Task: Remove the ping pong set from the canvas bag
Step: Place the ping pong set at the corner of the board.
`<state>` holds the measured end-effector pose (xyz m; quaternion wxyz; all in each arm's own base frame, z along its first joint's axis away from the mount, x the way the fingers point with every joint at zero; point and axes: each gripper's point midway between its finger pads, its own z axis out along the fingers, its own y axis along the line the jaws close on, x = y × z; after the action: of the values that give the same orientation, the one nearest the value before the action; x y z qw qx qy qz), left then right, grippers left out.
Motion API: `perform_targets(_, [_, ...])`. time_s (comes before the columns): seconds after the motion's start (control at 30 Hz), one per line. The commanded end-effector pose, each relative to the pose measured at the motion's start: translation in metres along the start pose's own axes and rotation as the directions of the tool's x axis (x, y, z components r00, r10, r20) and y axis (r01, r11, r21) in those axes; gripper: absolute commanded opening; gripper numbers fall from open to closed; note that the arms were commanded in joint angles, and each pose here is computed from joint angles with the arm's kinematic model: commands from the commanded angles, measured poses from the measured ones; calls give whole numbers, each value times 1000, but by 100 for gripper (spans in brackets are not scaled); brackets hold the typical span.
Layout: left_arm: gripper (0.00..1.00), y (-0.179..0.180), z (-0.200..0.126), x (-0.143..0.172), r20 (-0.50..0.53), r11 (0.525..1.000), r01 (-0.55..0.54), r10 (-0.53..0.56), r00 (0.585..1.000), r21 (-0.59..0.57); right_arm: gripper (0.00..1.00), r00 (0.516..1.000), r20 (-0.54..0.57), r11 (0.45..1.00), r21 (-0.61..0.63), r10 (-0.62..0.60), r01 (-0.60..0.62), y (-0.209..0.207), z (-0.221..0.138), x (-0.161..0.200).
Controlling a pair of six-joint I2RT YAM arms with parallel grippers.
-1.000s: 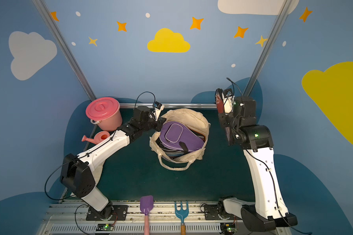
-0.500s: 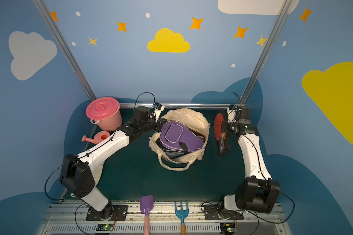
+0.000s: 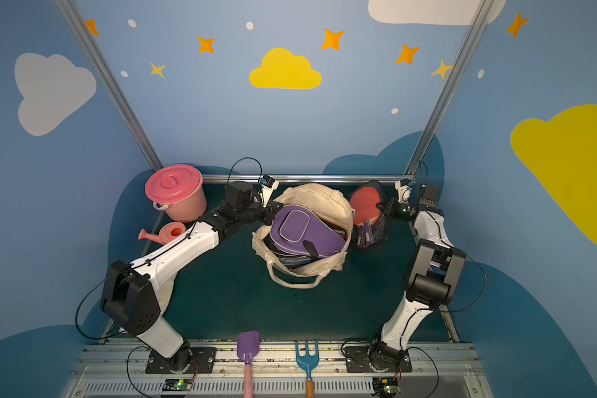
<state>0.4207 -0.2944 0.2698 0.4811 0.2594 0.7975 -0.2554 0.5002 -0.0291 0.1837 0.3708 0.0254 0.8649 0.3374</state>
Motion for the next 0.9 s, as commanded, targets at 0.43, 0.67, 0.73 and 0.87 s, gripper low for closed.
perform_targets(0.43, [4, -9, -7, 11, -41, 999, -21, 23, 999, 45, 0, 999, -45, 997, 82, -11, 15, -52, 27, -17])
perform_targets(0.67, [4, -10, -2, 12, -52, 998, -21, 24, 998, 54, 0, 997, -75, 981, 191, -30, 44, -78, 33, -12])
perform_targets(0.73, [4, -10, -1, 12, -53, 998, -21, 24, 998, 59, 0, 996, -83, 972, 229, -40, 58, -86, 34, -11])
perform_targets(0.87, [4, -11, 1, 11, -59, 998, -22, 26, 998, 63, 0, 994, -89, 946, 312, -66, 91, -100, 34, -11])
